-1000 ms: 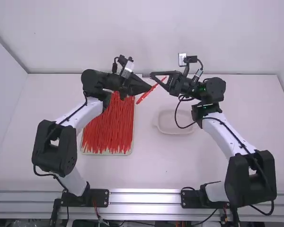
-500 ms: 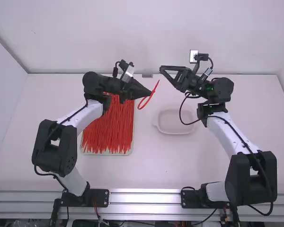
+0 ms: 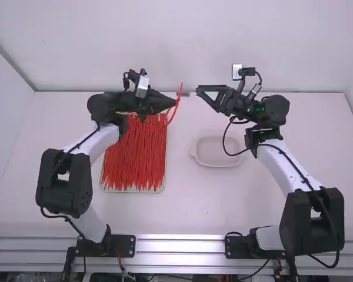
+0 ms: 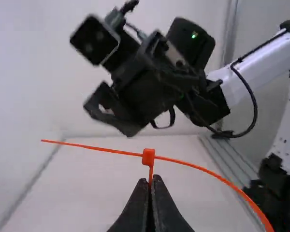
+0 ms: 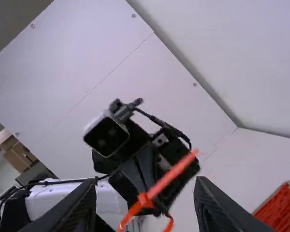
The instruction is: Fasten the cable tie
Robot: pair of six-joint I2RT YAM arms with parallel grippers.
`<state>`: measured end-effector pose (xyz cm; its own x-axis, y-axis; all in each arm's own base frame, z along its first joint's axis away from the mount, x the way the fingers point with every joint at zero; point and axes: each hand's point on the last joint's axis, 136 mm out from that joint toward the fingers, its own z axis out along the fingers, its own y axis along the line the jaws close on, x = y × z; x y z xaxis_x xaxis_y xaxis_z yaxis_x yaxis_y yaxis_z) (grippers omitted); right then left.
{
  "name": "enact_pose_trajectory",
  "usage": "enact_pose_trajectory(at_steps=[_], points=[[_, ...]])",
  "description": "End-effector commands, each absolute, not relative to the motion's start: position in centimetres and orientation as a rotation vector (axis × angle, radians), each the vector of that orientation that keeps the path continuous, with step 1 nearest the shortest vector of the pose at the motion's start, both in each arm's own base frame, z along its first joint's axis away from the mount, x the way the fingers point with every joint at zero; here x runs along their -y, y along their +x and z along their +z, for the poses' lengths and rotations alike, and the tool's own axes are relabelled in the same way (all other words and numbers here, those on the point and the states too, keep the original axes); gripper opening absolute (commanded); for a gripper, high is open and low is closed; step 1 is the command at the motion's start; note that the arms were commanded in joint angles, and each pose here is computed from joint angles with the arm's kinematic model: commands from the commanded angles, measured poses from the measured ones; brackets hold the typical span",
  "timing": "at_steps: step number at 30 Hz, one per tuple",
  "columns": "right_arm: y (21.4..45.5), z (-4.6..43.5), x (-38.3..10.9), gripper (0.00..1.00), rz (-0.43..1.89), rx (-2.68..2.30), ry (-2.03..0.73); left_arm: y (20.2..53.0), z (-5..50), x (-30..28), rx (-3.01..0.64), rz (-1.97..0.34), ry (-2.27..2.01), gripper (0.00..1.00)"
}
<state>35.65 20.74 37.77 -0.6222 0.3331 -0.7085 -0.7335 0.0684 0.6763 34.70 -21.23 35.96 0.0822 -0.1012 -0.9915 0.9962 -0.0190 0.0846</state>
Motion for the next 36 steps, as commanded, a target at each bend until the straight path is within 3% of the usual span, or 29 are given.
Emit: enact_pose_trajectory(at_steps=[1,14,21,33,36], points=[[35.2,38.3,-21.0,0.55,1.674,-1.540,-0.446,34.1,37.6,20.9,-1.028,-1.195,1.162,0.02],[34.1,38.9,-24.4,0.53,1.713,-1.500,-0.452,33.0,39.4,22.2,-0.952,-1.179,1.221,0.02],[33.9,39.4,-24.5,0.27,1.707,-1.473,-0.464,32.8,39.3,22.4,-0.950,-1.183,1.240,0.02],[34.2,39.5,-24.4,0.29,1.708,-1.470,-0.435,32.8,39.1,22.5,-0.959,-1.191,1.244,0.02],[33.9,39.6,-24.9,0.23,1.717,-1.466,-0.440,32.7,39.1,22.5,-0.959,-1.192,1.246,0.02]])
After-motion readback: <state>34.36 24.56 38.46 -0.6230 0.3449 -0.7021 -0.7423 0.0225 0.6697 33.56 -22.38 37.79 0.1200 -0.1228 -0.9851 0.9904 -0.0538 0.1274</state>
